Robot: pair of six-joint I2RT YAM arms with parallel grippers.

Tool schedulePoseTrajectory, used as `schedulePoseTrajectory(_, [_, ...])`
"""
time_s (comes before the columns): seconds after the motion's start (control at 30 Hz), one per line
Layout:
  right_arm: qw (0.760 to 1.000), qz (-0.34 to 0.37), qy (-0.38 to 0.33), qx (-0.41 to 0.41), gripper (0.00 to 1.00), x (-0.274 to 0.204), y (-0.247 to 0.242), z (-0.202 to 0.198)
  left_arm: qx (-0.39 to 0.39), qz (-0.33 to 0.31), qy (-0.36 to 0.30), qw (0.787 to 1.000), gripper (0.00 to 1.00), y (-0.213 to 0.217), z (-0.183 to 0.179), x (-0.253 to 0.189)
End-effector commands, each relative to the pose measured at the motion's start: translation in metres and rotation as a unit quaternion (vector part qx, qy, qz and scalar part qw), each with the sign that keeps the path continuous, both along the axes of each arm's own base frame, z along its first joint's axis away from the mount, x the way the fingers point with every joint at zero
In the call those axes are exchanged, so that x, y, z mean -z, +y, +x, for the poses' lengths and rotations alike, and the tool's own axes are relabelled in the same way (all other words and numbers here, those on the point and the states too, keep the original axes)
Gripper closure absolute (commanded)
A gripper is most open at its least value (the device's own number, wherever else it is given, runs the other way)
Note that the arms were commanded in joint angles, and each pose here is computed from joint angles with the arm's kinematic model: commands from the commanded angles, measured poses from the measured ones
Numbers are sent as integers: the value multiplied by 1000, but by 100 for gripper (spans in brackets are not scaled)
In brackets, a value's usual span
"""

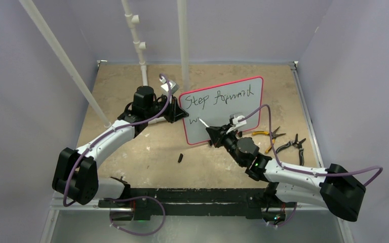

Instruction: Write a sentence on the whiteboard

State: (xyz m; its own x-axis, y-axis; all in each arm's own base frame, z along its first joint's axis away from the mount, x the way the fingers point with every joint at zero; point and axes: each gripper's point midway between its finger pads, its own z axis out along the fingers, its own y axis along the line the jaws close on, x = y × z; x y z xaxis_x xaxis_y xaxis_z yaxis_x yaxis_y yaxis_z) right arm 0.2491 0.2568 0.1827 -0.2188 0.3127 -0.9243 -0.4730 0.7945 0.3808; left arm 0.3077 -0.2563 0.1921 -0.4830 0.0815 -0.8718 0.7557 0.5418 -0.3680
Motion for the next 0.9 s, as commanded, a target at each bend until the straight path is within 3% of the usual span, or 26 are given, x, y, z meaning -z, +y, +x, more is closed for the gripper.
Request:
schedulePoseTrajectory(0.0, [999, 14, 5, 35, 100, -6, -7, 9, -8, 41, 48, 998, 100, 4, -7, 32])
schedulePoseTrajectory(0.47, [997, 16, 14, 69, 100, -4, -24, 9, -8, 41, 48, 998, 100, 3, -7, 33])
schedulePoseTrajectory(0.87, [998, 35, -48, 7, 100, -33, -10, -2, -9, 42, 48, 998, 100, 4, -7, 33])
